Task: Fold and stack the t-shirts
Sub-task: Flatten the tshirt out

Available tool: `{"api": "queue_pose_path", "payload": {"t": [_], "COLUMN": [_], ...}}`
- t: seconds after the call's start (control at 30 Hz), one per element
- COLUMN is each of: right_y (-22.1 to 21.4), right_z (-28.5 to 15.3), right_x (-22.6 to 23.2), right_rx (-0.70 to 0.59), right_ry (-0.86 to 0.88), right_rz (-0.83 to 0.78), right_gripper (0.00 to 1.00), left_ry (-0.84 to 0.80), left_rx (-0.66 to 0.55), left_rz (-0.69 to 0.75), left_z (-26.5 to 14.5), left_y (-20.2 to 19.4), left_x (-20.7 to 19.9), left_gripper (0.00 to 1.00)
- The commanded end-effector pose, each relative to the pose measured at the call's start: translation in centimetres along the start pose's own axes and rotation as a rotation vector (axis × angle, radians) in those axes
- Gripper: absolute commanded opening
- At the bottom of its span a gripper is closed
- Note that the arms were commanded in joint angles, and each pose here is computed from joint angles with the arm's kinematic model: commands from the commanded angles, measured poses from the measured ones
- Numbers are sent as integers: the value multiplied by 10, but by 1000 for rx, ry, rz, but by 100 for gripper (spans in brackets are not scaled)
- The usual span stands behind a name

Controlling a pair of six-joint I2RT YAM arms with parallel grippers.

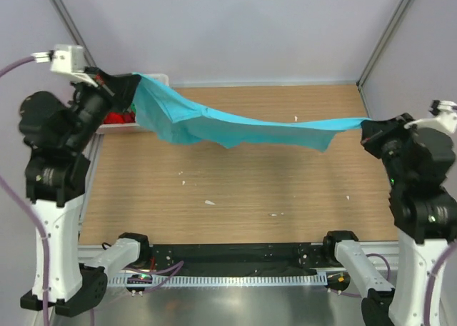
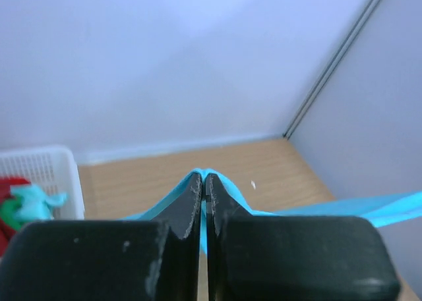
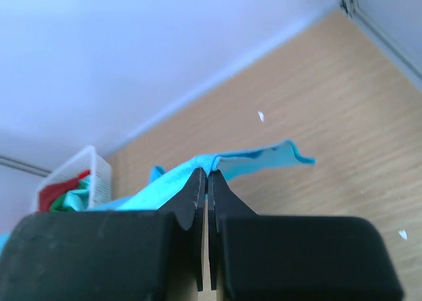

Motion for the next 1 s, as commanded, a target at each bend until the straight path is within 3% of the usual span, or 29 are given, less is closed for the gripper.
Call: {"api": "queue_pose_path", "payload": {"t": [0.0,0.1,0.23,0.4,0.53,0.57,0.67,0.7,0.83,0.9,0.93,0.97], "right_y": [28,38,48,42,15,7,-30,-44,-81,-93,-92,-102], "right_z": [-51,-83,-90,-29,42,57,107,120,186,210,224,243], "right_x": [20,31,45,38,6,0,-31,-46,-101,-120,-123,-140], "right_rx": [-75,-104,-116,-74,7,27,98,127,195,220,214,244], "right_ry": [97,172,214,86,-119,-138,-238,-283,-440,-480,-474,-508], "right_rz": [-56,-67,-59,-32,-32,-38,-40,-51,-117,-153,-152,-157], "right_gripper": [2,1,1,1,1,1,1,1,1,1,1,1], "left_ry": [-35,-59,-64,-91,-132,-143,-207,-216,-244,-263,-245,-240], "left_rx": [-137,-267,-317,-253,-80,13,122,179,297,304,382,390], "left_rz": [107,147,149,109,39,9,-21,-43,-121,-123,-166,-174], "left_z": [-37,-69,-76,-29,45,77,124,154,224,252,274,285], "left_y": [57,106,126,110,53,16,-41,-82,-181,-194,-244,-257], "left_x": [-17,-33,-38,-30,-13,-4,5,16,39,44,56,61], "left_gripper": [0,0,0,0,0,0,0,0,0,0,0,0]}}
Point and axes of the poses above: each gripper's point midway between its finger pads, its own z axis out along the fingers, its own x axis along the line the jaws close on, y = z × x, the point moved 2 cm from there along -z, back along the fingers, and after that the axes turned 11 degrees about z, right-handed, at the moved point
